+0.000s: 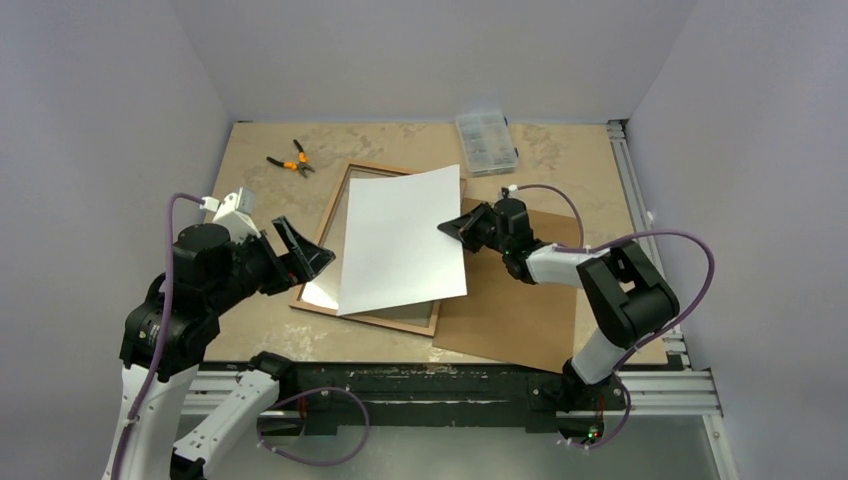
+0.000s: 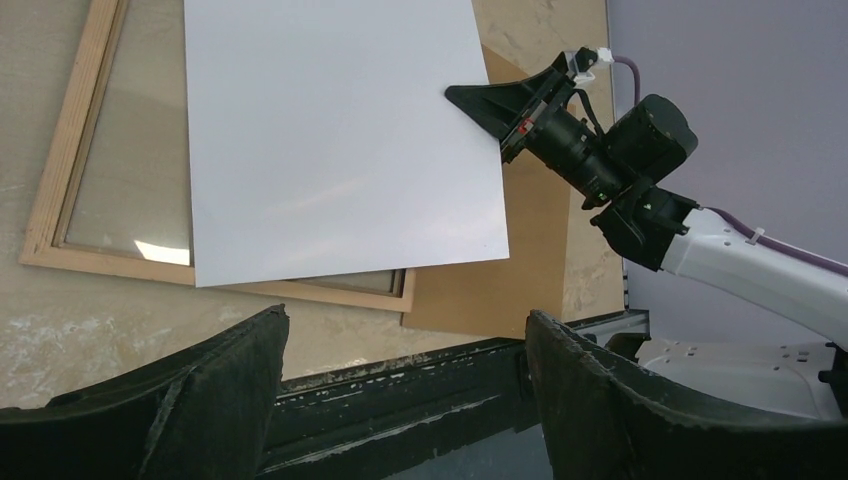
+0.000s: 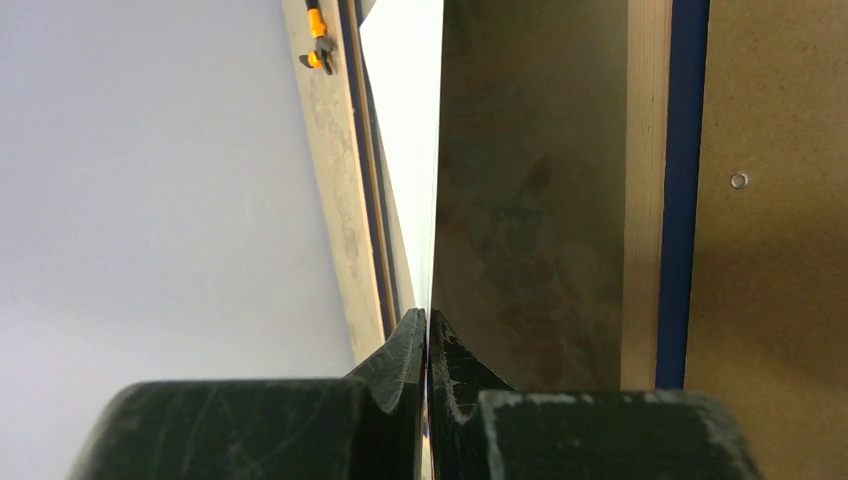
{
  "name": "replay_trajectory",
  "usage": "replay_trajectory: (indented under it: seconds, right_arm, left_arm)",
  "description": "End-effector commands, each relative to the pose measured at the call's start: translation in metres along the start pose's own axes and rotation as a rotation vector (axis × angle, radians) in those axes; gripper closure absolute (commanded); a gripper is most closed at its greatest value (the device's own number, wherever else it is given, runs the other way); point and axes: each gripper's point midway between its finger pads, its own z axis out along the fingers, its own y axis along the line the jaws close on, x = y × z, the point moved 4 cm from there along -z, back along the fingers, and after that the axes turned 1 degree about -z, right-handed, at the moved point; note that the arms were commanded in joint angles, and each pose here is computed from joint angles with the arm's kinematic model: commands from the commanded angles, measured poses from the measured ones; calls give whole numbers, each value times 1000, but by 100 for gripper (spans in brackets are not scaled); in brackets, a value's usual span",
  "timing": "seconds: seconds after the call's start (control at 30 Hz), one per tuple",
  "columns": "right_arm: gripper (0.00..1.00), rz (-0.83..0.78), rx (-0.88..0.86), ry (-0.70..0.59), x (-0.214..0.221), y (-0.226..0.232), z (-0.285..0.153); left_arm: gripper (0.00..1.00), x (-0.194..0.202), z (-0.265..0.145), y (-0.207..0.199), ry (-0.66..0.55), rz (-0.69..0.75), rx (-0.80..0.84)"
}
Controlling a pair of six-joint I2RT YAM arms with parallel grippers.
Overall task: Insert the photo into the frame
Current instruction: Place the photo in the photo frame.
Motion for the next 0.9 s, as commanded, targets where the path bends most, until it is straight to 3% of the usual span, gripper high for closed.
replay_trajectory:
  seconds: [0.0,0.37,0.87]
  right_arm:
    - [100,27,-51,-85,-5,15,10]
    - [100,73,-14,-233,-4,17,-4]
    - [100,108,8,-123,37,11,37]
  left_arm:
    - [15,-1,-2,-2,6,12,6]
    - [15,1,4,2,26,16,-13]
    - [15,6,8,8,51,26,-32]
